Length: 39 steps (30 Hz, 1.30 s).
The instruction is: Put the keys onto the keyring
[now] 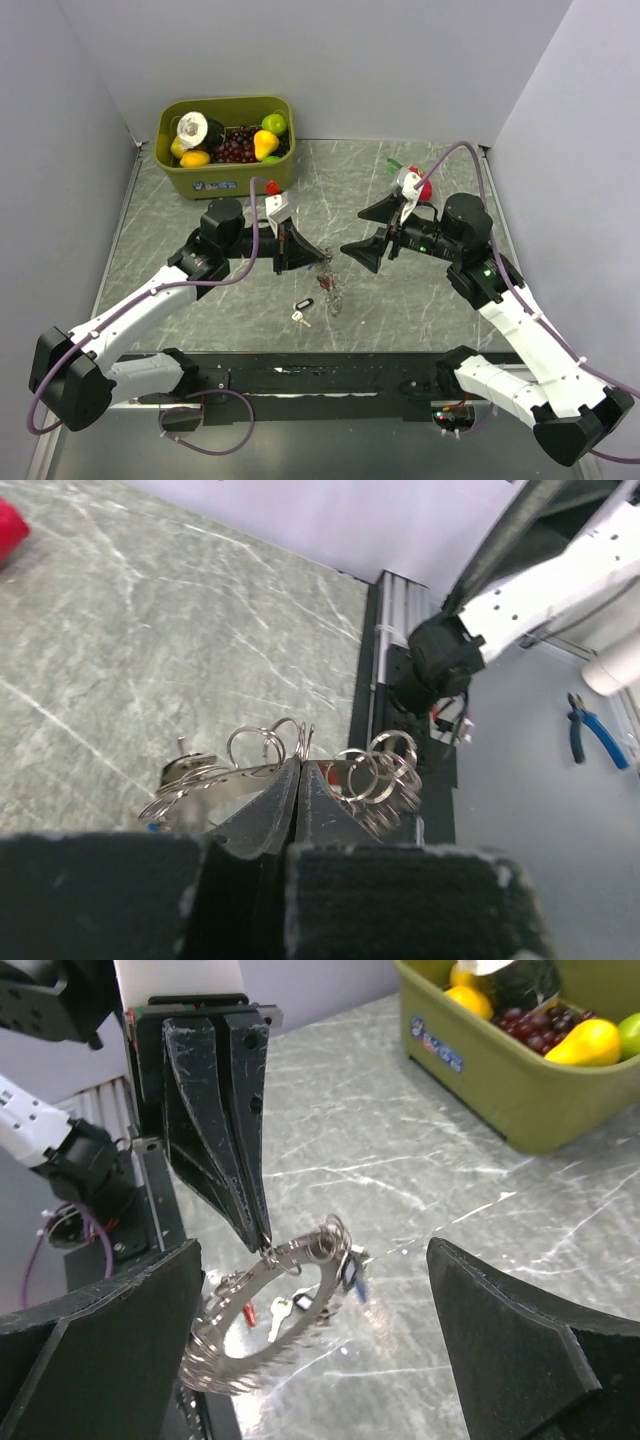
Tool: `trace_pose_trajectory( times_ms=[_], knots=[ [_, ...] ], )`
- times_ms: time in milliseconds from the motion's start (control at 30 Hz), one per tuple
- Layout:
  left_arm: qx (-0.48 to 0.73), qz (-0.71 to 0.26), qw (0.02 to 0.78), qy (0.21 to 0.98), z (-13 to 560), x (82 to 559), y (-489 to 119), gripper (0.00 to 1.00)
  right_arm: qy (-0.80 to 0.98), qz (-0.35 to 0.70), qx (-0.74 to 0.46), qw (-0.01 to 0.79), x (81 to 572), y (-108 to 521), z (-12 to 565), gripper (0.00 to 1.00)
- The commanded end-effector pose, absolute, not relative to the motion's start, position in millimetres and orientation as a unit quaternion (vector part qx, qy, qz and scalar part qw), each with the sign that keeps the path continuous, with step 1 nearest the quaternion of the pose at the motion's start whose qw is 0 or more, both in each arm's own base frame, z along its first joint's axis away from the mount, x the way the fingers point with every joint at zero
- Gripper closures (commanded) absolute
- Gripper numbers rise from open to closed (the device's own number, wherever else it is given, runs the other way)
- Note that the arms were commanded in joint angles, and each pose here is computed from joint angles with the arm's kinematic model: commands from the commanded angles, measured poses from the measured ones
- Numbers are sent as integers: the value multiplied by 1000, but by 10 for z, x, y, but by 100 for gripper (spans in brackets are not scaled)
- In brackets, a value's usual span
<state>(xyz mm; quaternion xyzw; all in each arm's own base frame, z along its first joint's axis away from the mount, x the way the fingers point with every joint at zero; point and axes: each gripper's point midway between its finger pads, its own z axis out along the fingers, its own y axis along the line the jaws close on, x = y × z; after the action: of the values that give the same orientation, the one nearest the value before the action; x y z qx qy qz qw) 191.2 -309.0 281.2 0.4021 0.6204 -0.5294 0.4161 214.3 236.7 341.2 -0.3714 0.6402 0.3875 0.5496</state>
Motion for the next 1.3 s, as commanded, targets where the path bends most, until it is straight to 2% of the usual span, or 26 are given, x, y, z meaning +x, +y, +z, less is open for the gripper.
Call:
trace_pose_trajectory(
  times_ms=[0, 233, 467, 767, 1033, 1267],
  knots=[
    [398, -512, 472, 598, 3071, 1987, -3066, 99, 638, 378, -354, 570, 2248, 2332, 3451, 0],
    [387, -470, 549, 572, 3137, 2078, -2955, 99, 642, 376, -352, 568, 2270, 2320, 3412, 0],
    [443, -410, 645, 468, 3302, 1885, -2780, 99, 643, 390, -364, 549, 2242, 2372, 3321, 0],
    [495, -361, 684, 395, 3175, 1691, -2754, 99, 640, 408, -379, 530, 2216, 2442, 3246, 0],
    [480, -334, 705, 402, 3146, 1791, -2724, 99, 641, 411, -381, 525, 2217, 2453, 3232, 0],
    [419, -327, 708, 465, 3038, 2056, -2685, 99, 649, 407, -379, 519, 2228, 2446, 3164, 0]
  ],
)
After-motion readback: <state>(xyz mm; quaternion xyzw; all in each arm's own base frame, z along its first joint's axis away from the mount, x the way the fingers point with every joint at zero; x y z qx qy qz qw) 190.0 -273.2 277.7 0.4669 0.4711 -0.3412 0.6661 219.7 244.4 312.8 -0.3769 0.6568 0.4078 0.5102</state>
